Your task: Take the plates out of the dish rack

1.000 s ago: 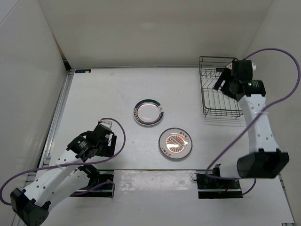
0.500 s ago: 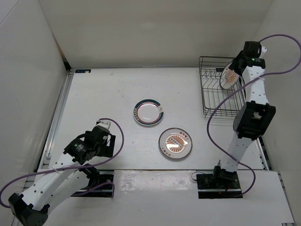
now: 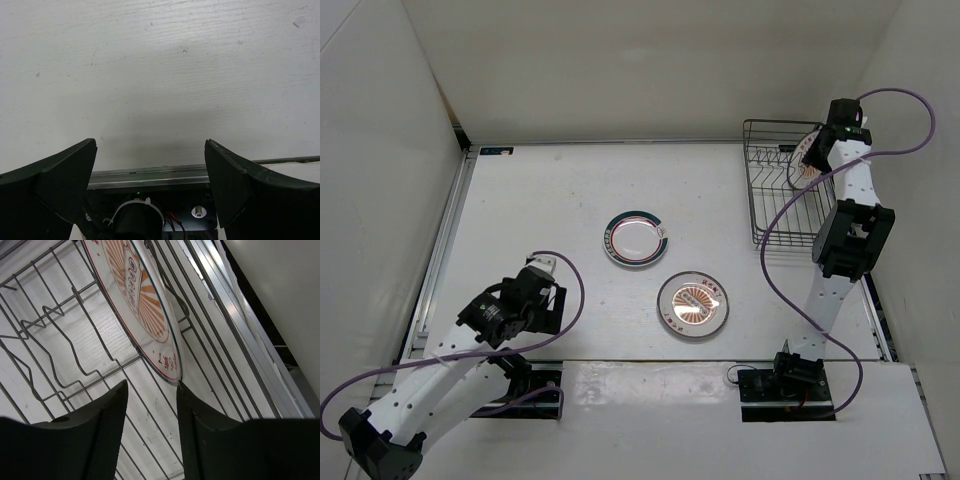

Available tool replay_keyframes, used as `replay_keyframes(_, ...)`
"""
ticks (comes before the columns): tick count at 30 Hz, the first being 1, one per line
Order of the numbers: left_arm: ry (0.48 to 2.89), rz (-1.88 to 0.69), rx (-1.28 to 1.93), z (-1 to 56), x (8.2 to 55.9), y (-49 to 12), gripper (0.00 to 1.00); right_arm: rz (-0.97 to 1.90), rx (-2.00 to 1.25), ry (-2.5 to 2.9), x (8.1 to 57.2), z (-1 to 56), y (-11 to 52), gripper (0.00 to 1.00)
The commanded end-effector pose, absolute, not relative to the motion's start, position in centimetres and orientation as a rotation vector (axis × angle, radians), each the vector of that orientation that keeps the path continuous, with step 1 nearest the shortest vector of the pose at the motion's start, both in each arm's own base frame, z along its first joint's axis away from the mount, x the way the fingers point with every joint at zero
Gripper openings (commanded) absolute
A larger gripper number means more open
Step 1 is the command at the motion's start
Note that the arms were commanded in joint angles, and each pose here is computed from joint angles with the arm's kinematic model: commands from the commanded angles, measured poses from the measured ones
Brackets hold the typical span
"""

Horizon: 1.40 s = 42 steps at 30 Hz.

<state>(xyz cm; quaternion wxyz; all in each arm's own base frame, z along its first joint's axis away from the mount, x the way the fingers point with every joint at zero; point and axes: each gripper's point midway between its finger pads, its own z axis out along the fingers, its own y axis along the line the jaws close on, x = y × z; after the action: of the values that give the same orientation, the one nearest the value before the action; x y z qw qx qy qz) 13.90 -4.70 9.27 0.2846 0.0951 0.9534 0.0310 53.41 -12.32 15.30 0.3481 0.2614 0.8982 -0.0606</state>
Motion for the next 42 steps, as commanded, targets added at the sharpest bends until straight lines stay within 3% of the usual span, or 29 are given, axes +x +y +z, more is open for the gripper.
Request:
replay_keyframes(1, 2.538, 0.105, 0.254, 9.3, 14.3, -4.5, 1.0, -0.181, 0.673, 2.319, 53.4, 15.4, -13.0, 0.46)
replay_keyframes(5, 2.539, 0.103, 0.255, 9.2, 14.3, -4.6, 1.0, -0.182, 0.658, 2.323, 53.5, 15.1, -13.1, 0.32)
replay_keyframes(10, 2.543, 0.111, 0.256, 9.2, 14.3, -4.5, 1.0, -0.216, 0.651, 2.331, 53.1, 15.0, -13.4, 0.3)
replay_keyframes(12, 2.544, 0.115, 0.255, 9.2, 14.3, -4.5, 1.0, -0.205, 0.614, 2.324, 53.1, 15.5, -13.4, 0.39)
replay_keyframes(13, 2.544, 0.115, 0.255, 9.2, 14.3, -4.5, 1.0, -0.199, 0.603, 2.318, 53.2, 15.4, -13.4, 0.51)
replay_keyframes(15, 2.54, 0.111, 0.256, 9.2, 14.3, -4.5, 1.0, -0.172, 0.63, 2.269, 53.4, 16.6, -13.4, 0.57)
replay_keyframes(31, 2.542, 0.113, 0.259, 9.2, 14.4, -4.6, 1.0, -0.051, 0.701, 2.221, 53.1, 16.7, -14.1, 0.54)
replay_keyframes(35, 2.543, 0.112, 0.264, 9.1, 14.3, -4.6, 1.0, -0.063, 0.709, 2.235, 53.6, 16.4, -15.2, 0.49)
replay_keyframes(40, 2.542, 0.117, 0.261, 9.1, 14.4, -4.5, 1.0, -0.065, 0.692, 2.2, 54.5, 17.4, -15.5, 0.32)
replay_keyframes(42, 2.541, 0.119, 0.26, 9.2, 14.4, -4.5, 1.0, -0.075, 0.699, 2.191, 54.7, 17.5, -15.7, 0.3)
